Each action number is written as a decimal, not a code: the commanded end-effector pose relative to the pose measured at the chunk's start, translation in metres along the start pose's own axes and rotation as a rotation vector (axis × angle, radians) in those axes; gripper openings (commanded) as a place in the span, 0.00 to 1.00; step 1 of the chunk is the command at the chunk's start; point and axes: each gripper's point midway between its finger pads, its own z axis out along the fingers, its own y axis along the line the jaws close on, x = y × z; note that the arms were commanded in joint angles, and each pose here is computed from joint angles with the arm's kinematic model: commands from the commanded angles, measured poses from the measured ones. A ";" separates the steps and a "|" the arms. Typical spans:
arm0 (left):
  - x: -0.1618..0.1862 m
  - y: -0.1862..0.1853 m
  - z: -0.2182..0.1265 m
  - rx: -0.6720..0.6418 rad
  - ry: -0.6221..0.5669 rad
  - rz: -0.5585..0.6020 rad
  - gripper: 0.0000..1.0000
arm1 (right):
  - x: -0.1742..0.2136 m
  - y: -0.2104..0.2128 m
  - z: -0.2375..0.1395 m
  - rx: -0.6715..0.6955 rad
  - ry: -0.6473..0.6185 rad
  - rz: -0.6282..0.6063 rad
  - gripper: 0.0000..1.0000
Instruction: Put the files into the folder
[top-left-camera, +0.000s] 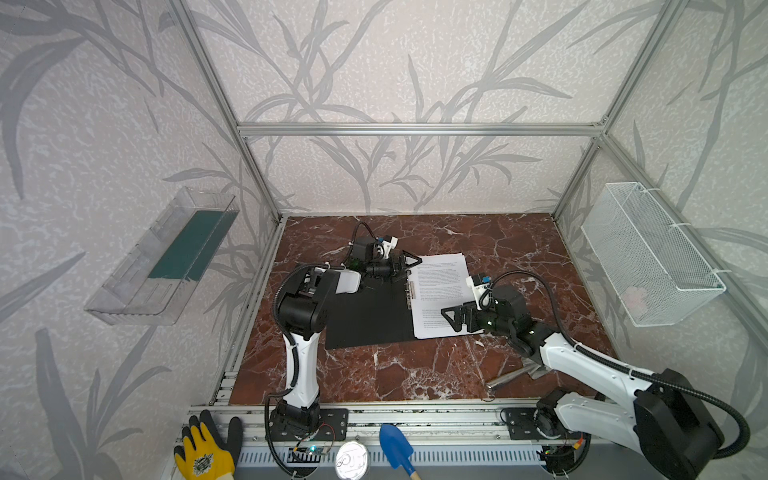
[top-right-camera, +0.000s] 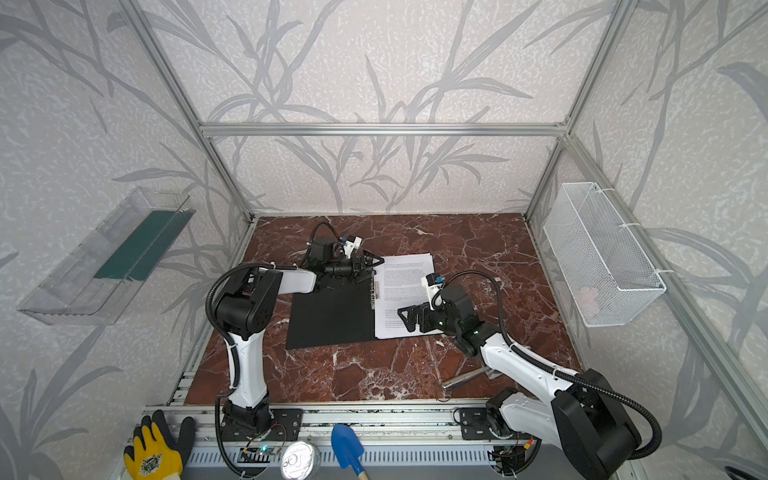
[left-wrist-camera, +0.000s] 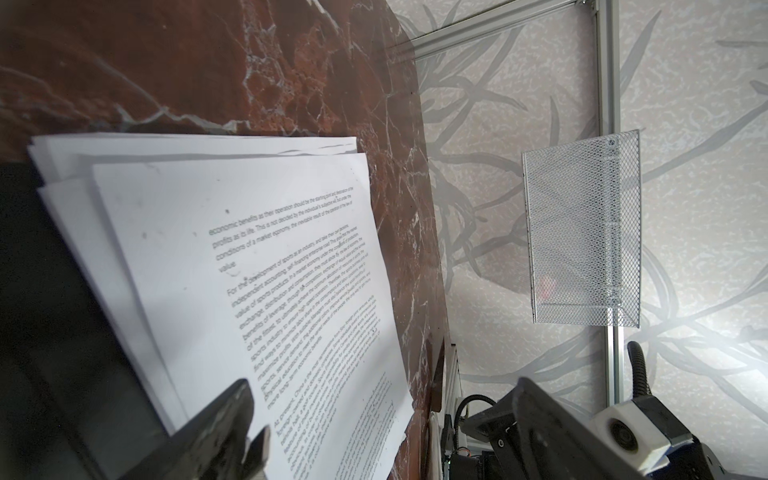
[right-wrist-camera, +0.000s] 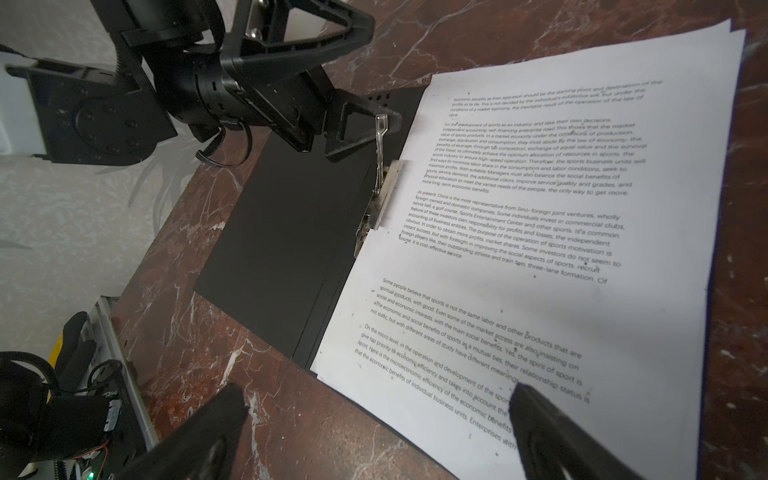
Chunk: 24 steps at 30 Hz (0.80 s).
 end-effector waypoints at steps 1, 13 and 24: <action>0.006 -0.036 -0.004 0.065 0.012 0.063 0.98 | -0.003 0.001 -0.001 0.004 -0.007 -0.017 0.99; 0.048 -0.048 -0.008 0.045 0.038 0.090 0.98 | -0.010 -0.016 -0.004 0.109 -0.053 0.033 0.99; 0.026 -0.138 -0.052 0.074 -0.146 0.250 0.99 | -0.006 -0.046 -0.019 0.247 -0.113 0.204 0.99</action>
